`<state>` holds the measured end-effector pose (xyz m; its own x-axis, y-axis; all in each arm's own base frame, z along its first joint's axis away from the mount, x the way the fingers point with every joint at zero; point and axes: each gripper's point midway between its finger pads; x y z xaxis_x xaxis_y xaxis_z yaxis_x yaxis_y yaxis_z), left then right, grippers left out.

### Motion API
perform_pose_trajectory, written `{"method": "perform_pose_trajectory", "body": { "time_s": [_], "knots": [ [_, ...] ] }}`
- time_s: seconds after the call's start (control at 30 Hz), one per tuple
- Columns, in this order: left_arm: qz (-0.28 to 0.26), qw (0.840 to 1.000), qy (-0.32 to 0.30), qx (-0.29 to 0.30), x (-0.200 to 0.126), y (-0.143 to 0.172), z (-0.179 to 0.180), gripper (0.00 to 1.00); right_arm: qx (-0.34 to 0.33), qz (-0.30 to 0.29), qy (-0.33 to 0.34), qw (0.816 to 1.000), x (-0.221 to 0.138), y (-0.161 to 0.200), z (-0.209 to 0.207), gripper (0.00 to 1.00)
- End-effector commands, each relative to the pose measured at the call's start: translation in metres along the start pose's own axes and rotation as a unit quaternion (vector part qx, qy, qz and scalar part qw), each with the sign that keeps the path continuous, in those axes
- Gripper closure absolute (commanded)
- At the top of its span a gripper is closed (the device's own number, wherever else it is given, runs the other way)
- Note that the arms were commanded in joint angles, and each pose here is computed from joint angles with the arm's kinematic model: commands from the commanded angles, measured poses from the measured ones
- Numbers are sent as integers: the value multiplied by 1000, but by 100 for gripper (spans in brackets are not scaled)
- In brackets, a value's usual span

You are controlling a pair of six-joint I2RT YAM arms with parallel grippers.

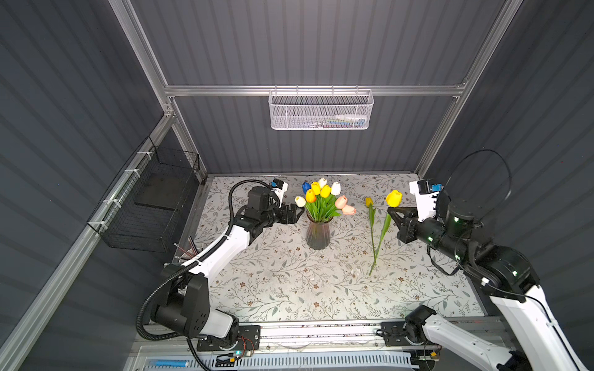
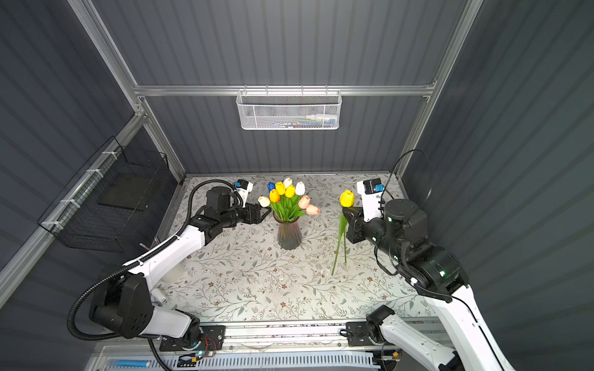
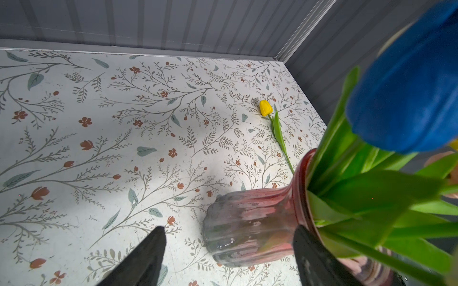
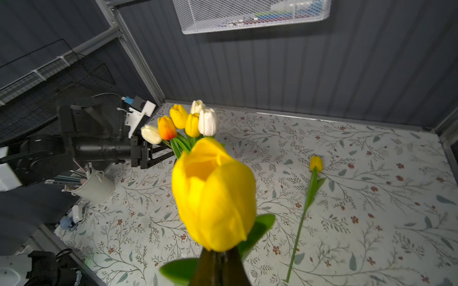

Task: Pick out yellow flowers from the vase
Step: Place the flower at the center of the board.

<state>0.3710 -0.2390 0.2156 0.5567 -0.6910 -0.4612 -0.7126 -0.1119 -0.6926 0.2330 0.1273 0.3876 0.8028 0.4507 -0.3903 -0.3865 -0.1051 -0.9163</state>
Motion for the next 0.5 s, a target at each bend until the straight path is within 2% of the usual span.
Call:
{"method": "perform_pose_trajectory", "body": {
  "time_s": [0.0,0.33,0.47],
  "knots": [
    [0,1000,-4,7,3,-2,1,18,34,61,-8,998,22,29,-7,100],
    [-4,1000,-1,9,1,-5,-2,18,103,127,-7,987,74,54,-45,100],
    [-4,1000,1,9,-1,-5,-3,18,136,168,-32,976,106,71,-57,100]
  ]
}}
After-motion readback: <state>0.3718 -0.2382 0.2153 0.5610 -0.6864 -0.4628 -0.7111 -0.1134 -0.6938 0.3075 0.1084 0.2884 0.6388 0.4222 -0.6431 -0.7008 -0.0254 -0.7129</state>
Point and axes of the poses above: each gripper's point midway between its finger pads, its own x axis out along the fingers, its own z axis along the line the jaws close on, y = z × x, and after that the axes turned 9 degrees about -x, right-handed
